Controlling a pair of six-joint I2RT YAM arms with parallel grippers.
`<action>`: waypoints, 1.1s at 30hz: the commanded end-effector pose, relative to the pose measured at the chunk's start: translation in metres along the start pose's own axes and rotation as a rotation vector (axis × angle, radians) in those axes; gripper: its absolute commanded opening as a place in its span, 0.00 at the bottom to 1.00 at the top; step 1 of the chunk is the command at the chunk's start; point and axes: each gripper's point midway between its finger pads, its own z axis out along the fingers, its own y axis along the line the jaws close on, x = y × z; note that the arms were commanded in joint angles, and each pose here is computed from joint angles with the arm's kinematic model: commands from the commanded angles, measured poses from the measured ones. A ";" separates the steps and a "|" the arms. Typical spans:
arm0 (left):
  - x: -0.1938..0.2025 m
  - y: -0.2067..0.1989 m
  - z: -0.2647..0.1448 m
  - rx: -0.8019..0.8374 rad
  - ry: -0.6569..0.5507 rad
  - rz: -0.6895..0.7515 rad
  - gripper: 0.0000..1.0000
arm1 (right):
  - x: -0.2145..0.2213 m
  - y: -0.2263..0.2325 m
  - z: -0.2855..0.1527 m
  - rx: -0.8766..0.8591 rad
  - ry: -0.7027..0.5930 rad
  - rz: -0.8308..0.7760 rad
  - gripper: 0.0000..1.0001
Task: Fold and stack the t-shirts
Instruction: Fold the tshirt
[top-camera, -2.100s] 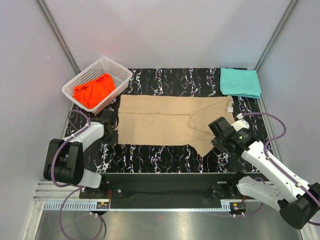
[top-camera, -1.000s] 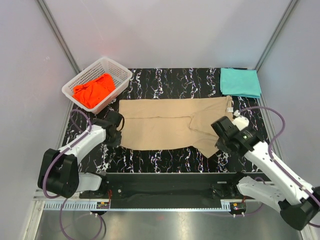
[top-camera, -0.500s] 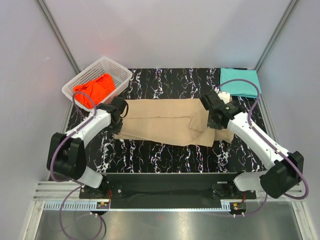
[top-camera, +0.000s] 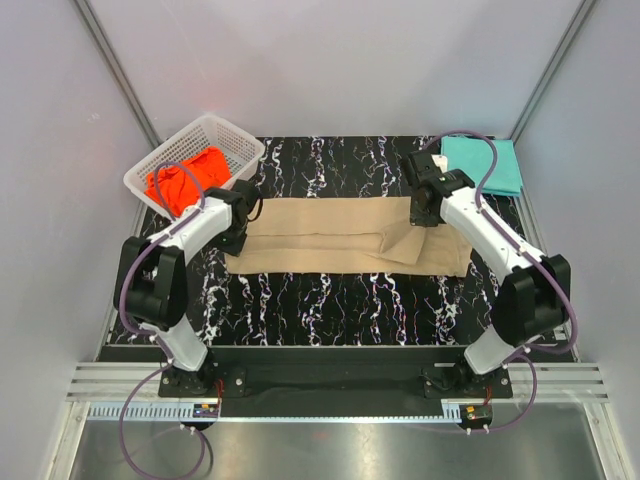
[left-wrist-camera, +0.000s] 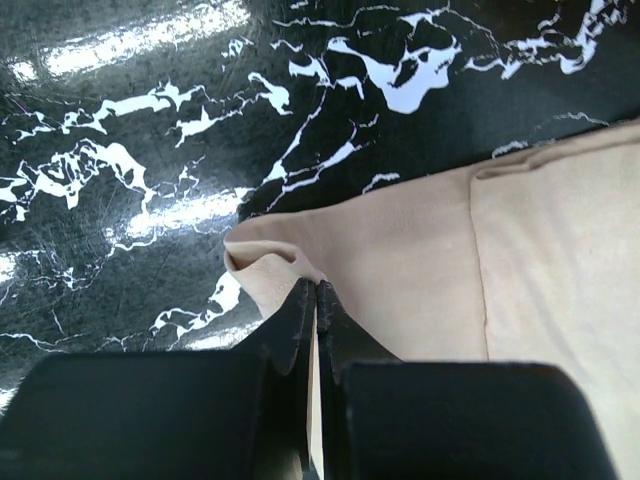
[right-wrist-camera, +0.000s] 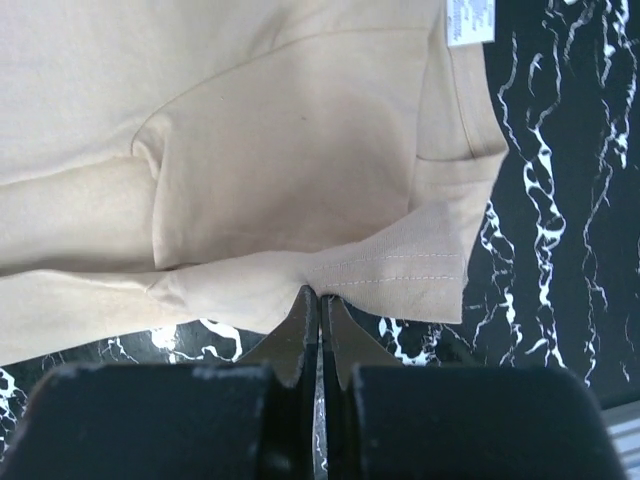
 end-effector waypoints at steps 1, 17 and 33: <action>-0.020 -0.008 0.003 -0.022 -0.085 -0.028 0.00 | -0.032 0.011 -0.002 -0.049 -0.068 -0.013 0.00; -0.028 -0.031 -0.001 -0.013 -0.114 -0.016 0.00 | -0.048 -0.010 0.006 0.017 -0.051 0.025 0.00; -0.019 -0.045 0.017 -0.078 -0.119 0.039 0.00 | -0.059 -0.013 0.032 0.013 -0.047 0.037 0.00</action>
